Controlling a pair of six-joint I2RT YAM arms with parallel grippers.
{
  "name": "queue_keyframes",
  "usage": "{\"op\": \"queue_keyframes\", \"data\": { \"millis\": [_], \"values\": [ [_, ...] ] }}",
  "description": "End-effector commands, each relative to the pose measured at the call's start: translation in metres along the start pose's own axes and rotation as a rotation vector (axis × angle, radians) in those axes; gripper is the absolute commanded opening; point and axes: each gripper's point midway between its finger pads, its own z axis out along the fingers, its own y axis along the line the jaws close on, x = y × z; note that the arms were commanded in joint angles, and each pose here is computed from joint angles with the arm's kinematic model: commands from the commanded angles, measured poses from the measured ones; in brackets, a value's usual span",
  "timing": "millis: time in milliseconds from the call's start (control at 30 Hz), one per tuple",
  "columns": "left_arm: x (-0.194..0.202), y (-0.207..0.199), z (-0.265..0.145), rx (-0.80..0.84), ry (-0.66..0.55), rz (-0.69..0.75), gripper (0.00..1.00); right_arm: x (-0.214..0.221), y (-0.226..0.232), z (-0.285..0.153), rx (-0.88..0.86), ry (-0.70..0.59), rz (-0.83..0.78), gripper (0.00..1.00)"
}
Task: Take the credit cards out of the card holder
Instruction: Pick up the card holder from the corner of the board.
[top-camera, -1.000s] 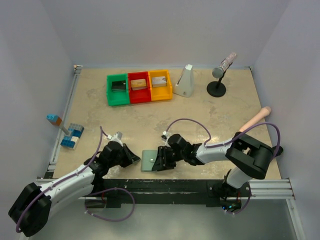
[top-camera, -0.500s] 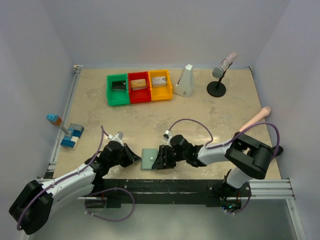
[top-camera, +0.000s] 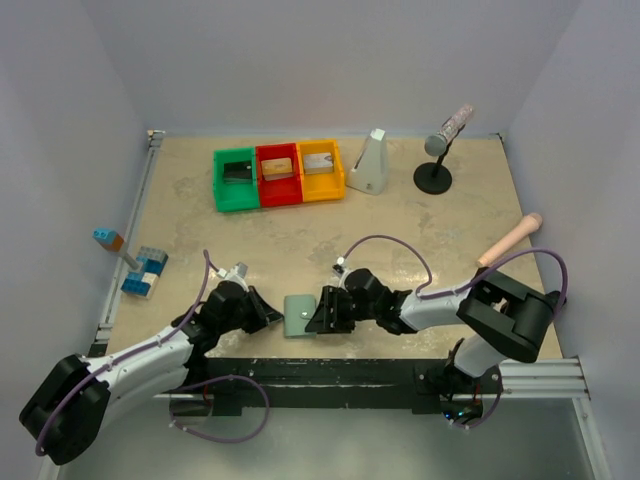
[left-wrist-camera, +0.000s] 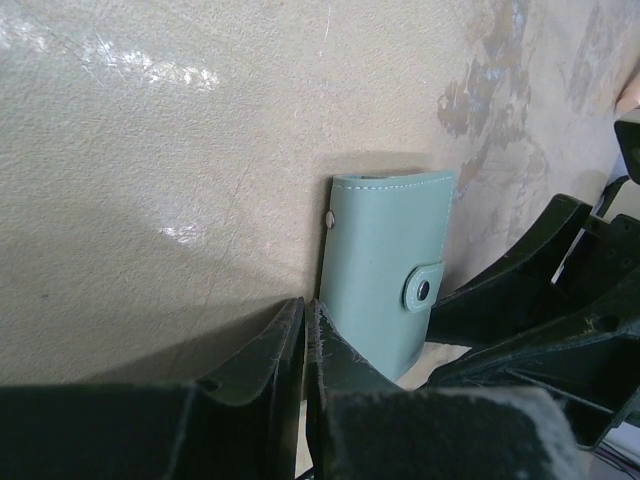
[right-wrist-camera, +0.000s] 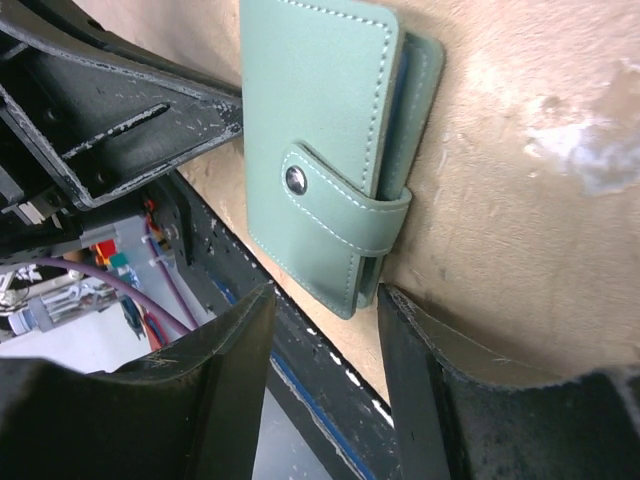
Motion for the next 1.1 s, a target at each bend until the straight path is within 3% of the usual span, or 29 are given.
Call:
{"op": "queue_keyframes", "data": {
  "millis": [0, 633, 867, 967, 1067],
  "values": [
    [0.020, 0.042, -0.003, -0.142, 0.067, 0.025, 0.11, -0.014, 0.001, -0.005, -0.002, -0.071, -0.014, 0.50],
    [0.020, 0.033, 0.003, -0.106, 0.078, 0.031, 0.11, -0.021, 0.023, 0.001, -0.084, -0.059, -0.064, 0.41],
    [0.021, 0.033, 0.004, -0.100, 0.086, 0.032, 0.11, -0.023, 0.023, 0.001, -0.091, -0.063, -0.062, 0.18],
    [0.021, 0.032, 0.003, -0.098, 0.083, 0.032, 0.11, -0.023, 0.021, -0.001, -0.092, -0.070, -0.058, 0.01],
    [0.018, 0.030, 0.003, -0.092, 0.069, 0.034, 0.11, -0.023, 0.020, -0.004, -0.093, -0.074, -0.060, 0.00]
  ]
}}
